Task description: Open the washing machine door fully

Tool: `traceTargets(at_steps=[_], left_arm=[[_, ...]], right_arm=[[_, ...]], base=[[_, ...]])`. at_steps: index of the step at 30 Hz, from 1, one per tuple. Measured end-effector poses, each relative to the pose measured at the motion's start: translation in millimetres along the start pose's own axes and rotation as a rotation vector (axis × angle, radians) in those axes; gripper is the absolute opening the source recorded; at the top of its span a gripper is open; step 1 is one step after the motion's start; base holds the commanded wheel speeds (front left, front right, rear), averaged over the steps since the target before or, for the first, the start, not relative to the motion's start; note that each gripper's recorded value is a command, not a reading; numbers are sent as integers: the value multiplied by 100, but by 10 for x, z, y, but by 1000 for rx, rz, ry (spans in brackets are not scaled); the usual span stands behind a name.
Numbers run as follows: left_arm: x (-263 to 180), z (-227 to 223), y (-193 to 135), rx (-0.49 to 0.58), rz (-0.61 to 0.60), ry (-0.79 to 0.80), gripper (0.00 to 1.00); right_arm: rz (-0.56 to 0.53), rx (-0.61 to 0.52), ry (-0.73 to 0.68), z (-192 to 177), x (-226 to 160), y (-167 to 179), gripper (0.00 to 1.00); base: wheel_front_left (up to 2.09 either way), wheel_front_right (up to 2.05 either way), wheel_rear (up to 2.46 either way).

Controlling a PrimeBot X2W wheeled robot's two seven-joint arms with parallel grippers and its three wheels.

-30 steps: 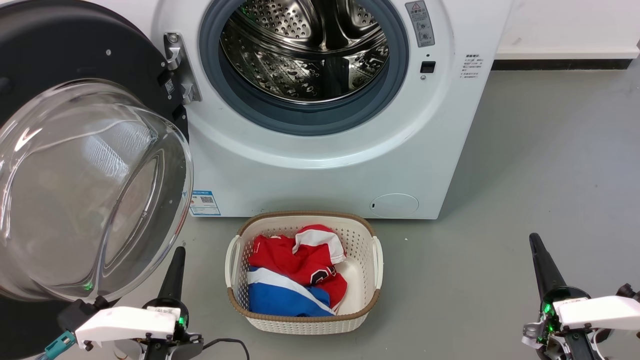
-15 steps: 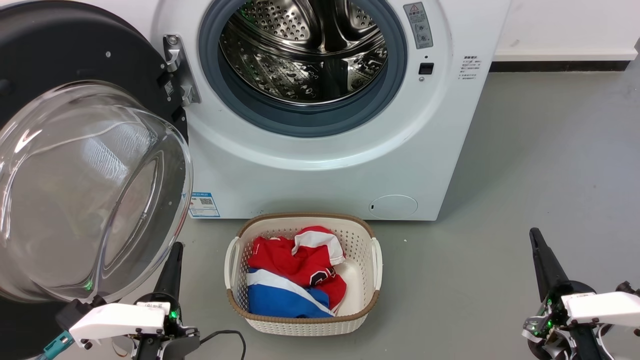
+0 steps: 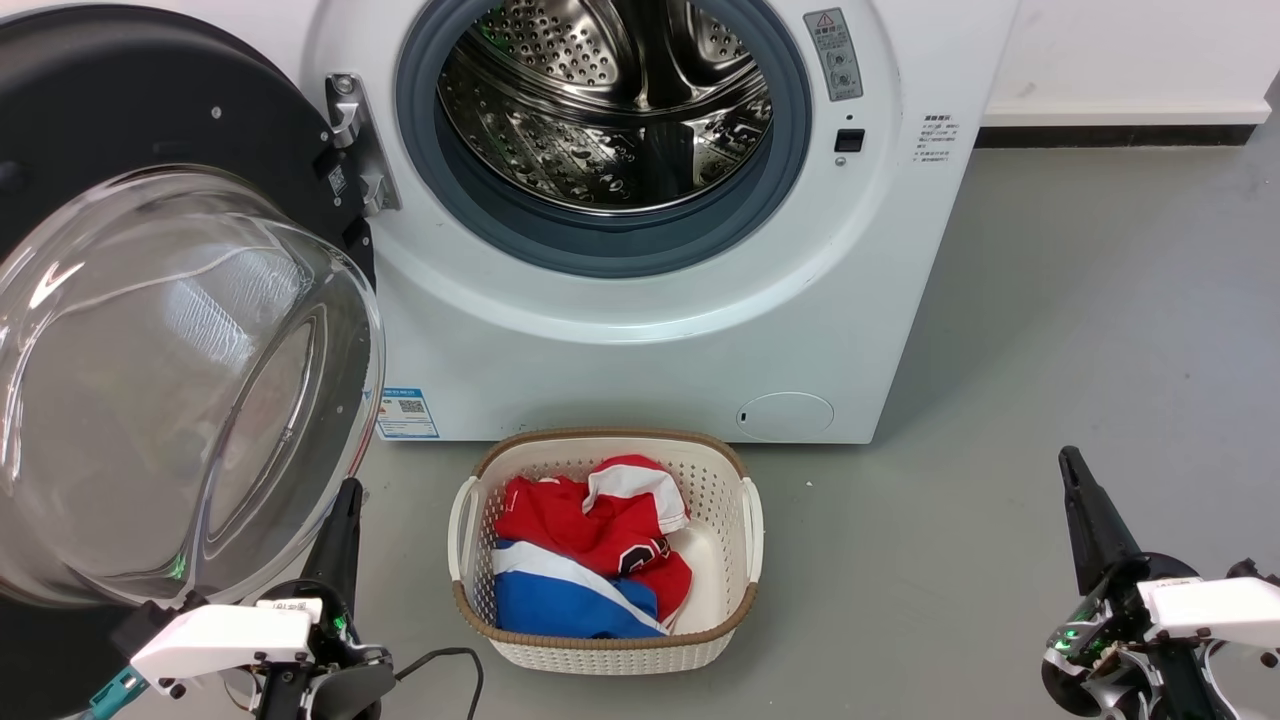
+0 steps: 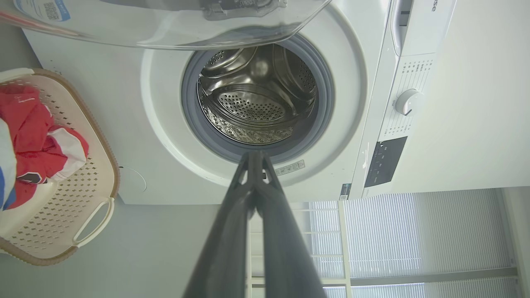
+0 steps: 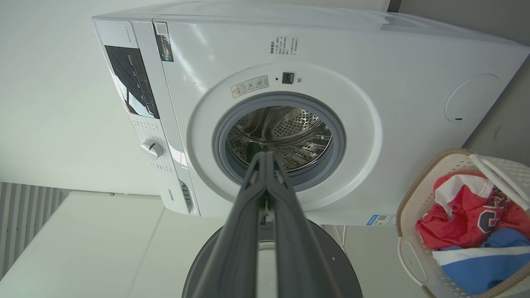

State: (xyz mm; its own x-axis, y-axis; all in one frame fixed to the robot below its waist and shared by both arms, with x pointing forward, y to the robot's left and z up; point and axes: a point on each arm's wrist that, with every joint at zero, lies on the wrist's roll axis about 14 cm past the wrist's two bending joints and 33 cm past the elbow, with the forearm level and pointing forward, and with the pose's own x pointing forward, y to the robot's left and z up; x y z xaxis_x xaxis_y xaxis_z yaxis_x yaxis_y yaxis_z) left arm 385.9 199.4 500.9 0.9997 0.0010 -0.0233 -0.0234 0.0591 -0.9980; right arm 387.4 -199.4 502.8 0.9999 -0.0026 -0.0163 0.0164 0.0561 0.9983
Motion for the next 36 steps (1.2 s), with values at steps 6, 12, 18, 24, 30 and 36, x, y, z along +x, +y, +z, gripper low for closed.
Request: traceTargets(at_steps=[6,12,18,24,30,36], left_arm=[[12,5,-25,-40,-9,2,0],[19,9,-40,-62,-14,2,0],[19,8,-39,-64,-14,1,0],[19,8,-37,-66,-14,1,0],[18,9,-37,-64,-14,0,0],[18,11,-37,-64,-14,-2,0]], right_arm=[[4,38,3,4,-1,10,0],[9,58,2,10,4,21,0],[9,59,3,9,4,21,0],[9,60,3,10,4,20,0],[9,60,2,11,3,20,0],[9,61,3,10,3,20,0]], base=[[0,0,0],[0,0,0],[0,0,0],[0,0,0],[0,0,0],[0,0,0]])
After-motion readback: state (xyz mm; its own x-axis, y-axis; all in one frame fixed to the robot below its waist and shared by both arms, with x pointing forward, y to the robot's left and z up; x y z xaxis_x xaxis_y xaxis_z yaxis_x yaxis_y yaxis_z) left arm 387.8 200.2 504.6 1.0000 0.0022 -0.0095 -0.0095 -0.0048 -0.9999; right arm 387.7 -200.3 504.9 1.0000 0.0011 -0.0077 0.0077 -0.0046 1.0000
